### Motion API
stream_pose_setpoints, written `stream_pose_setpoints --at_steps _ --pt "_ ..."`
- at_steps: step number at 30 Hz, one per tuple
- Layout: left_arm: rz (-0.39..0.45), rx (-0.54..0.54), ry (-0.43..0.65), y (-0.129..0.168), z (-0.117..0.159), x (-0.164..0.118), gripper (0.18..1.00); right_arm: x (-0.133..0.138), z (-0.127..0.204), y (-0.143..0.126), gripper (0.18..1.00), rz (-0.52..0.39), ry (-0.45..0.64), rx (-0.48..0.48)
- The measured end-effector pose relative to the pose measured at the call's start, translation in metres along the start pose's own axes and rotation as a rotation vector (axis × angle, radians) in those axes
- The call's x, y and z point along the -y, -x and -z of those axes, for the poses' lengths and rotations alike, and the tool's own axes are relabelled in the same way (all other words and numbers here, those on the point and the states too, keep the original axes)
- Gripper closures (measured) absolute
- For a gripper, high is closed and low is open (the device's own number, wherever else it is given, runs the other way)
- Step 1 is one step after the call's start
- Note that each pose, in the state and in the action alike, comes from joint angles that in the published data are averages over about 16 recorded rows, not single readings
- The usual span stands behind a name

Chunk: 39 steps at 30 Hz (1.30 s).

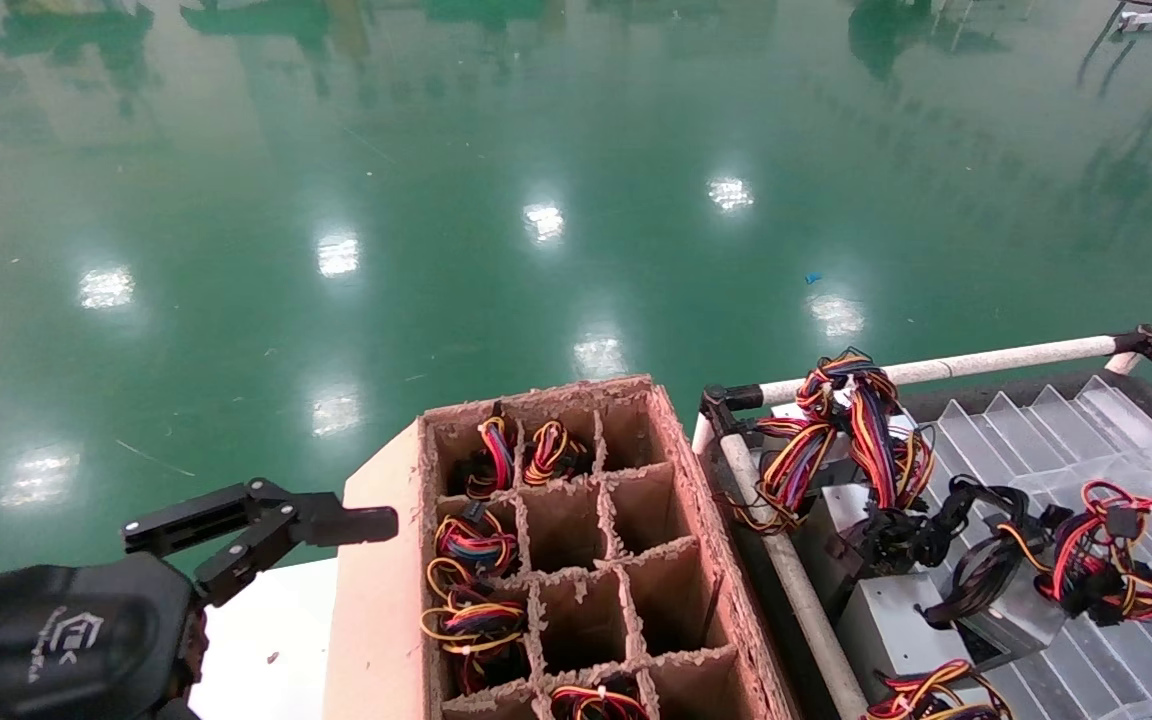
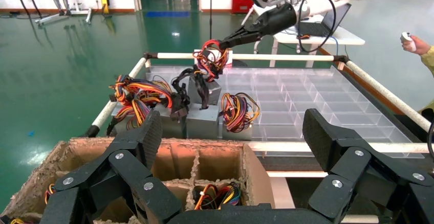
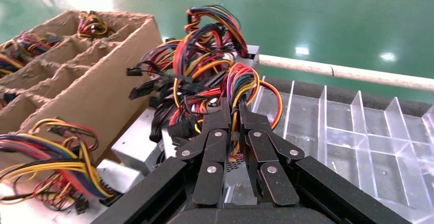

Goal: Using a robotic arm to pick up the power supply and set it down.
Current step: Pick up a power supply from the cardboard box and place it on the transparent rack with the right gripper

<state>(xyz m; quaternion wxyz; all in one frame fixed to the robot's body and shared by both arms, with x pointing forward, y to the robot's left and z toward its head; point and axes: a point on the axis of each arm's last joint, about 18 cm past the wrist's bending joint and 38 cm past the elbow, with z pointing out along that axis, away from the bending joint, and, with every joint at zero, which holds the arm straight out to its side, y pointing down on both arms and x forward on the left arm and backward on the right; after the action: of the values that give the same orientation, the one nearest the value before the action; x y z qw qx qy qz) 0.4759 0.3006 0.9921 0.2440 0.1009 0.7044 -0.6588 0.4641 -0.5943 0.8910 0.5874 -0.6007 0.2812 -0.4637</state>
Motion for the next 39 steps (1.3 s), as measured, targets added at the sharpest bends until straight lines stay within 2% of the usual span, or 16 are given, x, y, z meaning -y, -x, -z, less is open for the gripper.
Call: stream_pose_setpoints --at_steps 11,21,29,39 --pt "0.000 0.000 0.000 0.000 0.000 0.000 0.184 0.016 0.011 -0.001 0.977 0.047 0.034 0.022" --pt "0.000 0.000 0.000 0.000 0.000 0.000 0.184 0.023 -0.003 0.000 0.977 0.064 0.048 0.051" --pt "0.000 0.000 0.000 0.000 0.000 0.000 0.184 0.029 -0.040 0.000 0.977 0.072 0.049 0.067" --pt "0.000 0.000 0.000 0.000 0.000 0.000 0.184 0.051 -0.114 -0.002 0.977 0.113 0.028 0.072"
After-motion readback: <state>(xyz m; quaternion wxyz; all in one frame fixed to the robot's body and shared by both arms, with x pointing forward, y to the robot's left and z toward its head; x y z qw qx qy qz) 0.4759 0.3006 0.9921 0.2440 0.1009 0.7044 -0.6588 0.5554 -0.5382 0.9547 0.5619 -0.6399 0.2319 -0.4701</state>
